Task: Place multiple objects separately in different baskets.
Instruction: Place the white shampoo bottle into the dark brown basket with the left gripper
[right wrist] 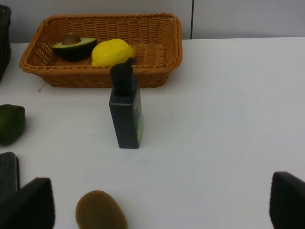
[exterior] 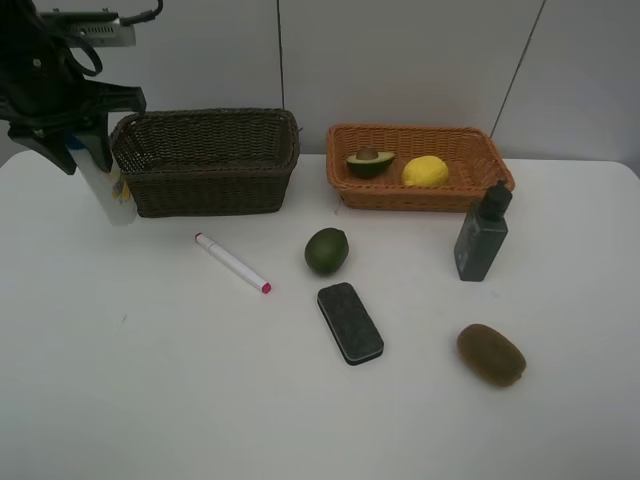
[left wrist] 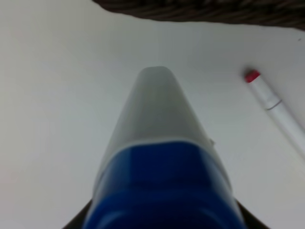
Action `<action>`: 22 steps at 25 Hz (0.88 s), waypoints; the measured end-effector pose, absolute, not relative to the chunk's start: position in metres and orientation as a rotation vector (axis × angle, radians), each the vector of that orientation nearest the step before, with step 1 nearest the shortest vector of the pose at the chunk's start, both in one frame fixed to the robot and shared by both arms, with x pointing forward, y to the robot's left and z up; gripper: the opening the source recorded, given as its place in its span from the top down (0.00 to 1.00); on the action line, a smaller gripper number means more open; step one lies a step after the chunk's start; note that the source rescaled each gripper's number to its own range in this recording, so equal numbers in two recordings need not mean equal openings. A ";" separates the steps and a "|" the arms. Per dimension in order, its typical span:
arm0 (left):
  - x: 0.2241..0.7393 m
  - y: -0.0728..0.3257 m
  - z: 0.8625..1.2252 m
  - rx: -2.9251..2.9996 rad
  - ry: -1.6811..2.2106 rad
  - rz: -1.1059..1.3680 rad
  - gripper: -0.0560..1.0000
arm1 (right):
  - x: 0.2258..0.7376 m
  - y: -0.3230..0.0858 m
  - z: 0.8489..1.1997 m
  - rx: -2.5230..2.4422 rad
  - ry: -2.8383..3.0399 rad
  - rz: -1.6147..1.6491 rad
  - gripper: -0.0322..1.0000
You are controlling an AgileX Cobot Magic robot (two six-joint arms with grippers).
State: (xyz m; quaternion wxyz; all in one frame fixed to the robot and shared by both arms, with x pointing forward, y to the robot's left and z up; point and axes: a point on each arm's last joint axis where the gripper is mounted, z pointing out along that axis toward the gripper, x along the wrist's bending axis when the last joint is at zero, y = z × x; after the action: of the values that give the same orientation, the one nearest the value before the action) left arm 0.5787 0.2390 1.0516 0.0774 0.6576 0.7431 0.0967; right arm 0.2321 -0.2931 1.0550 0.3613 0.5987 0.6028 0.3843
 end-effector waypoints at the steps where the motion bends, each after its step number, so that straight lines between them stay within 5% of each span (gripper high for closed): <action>1: 0.580 0.238 1.061 1.958 2.194 0.299 0.68 | 0.232 -0.293 1.055 1.542 1.553 0.990 0.00; 8: 0.615 0.235 1.088 1.857 1.995 0.465 0.68 | 0.232 -0.293 1.055 1.542 1.553 0.990 0.00; 19: 0.672 0.235 0.989 1.914 2.020 0.454 0.68 | 0.232 -0.293 1.055 1.542 1.553 0.990 0.00; 22: 0.676 0.234 0.981 1.903 2.024 0.452 0.55 | 0.232 -0.293 1.055 1.542 1.553 0.990 0.00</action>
State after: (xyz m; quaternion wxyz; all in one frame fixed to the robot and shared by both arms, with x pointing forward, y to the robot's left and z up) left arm 0.6755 0.2342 0.9813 0.1627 0.6671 0.7095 0.1583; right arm 0.2321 -0.2931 1.0550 0.3613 0.5987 0.6028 0.3843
